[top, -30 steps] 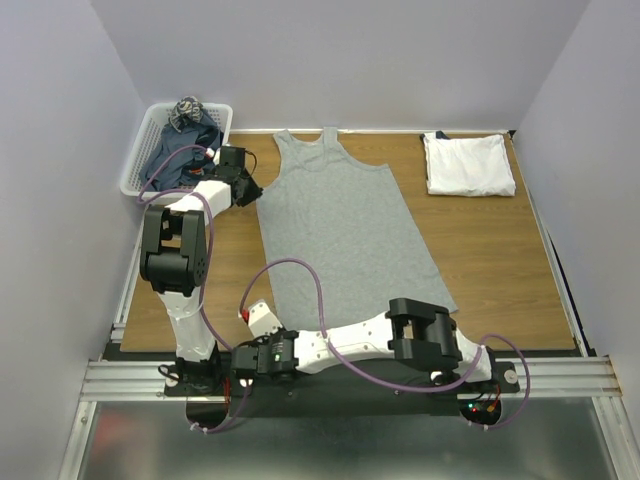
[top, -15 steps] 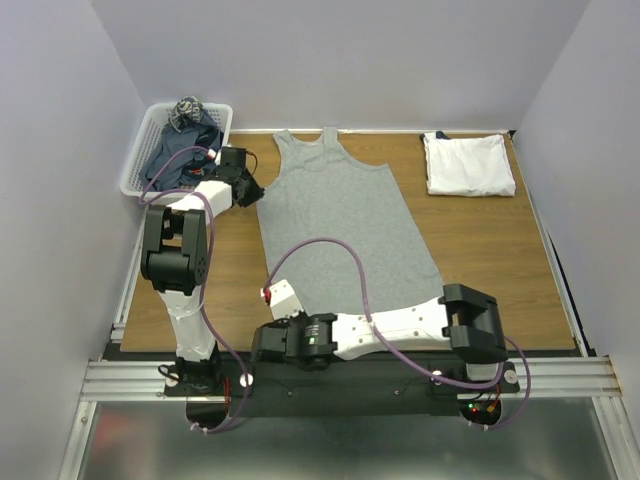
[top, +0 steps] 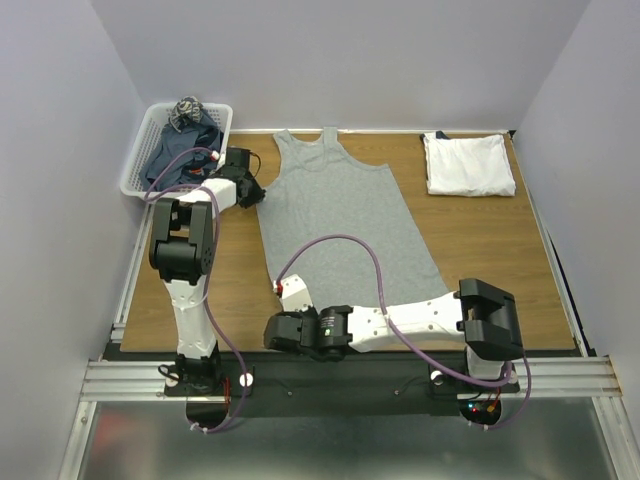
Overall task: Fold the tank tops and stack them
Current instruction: Fold the tank top
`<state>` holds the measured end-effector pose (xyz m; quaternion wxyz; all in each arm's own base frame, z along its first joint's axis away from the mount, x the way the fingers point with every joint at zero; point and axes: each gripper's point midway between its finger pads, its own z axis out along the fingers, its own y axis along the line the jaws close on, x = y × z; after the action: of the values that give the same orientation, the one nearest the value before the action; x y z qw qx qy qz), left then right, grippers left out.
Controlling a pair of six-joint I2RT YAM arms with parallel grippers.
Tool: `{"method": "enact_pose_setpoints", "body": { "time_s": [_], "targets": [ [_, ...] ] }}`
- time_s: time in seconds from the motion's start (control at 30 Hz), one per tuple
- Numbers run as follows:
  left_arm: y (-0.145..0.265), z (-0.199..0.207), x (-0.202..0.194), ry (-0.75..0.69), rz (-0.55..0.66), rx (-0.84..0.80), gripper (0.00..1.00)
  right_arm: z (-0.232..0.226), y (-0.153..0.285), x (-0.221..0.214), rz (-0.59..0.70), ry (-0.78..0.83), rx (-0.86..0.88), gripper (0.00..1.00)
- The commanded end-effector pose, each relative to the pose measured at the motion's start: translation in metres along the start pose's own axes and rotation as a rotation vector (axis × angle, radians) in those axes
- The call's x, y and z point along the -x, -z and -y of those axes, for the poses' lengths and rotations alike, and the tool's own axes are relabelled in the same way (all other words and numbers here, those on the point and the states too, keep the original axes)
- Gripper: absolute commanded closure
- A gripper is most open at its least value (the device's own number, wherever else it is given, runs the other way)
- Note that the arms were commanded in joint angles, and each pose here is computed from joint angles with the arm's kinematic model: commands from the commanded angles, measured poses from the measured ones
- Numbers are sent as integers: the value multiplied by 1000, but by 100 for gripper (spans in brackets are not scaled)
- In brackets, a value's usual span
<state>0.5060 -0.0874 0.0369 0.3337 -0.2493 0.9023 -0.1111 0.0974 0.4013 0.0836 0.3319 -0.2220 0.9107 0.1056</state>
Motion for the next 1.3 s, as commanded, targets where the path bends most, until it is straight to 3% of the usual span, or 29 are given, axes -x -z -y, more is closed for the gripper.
{"method": "enact_pose_setpoints", "body": {
  "time_s": [0.0, 0.4, 1.1, 1.23, 1.27],
  "targets": [
    [5, 5, 31, -33, 81, 20, 69, -7, 15, 19, 49, -78, 67, 94],
    [15, 2, 46, -66, 132, 52, 68, 5, 19, 14, 45, -111, 63, 94],
    [-7, 16, 17, -137, 85, 19, 63, 15, 27, 15, 63, -146, 67, 94],
    [-8, 10, 16, -122, 96, 53, 67, 19, 28, 14, 62, -153, 65, 94],
    [-7, 9, 17, -113, 100, 61, 74, 20, 29, 14, 62, -156, 68, 94]
  ]
}}
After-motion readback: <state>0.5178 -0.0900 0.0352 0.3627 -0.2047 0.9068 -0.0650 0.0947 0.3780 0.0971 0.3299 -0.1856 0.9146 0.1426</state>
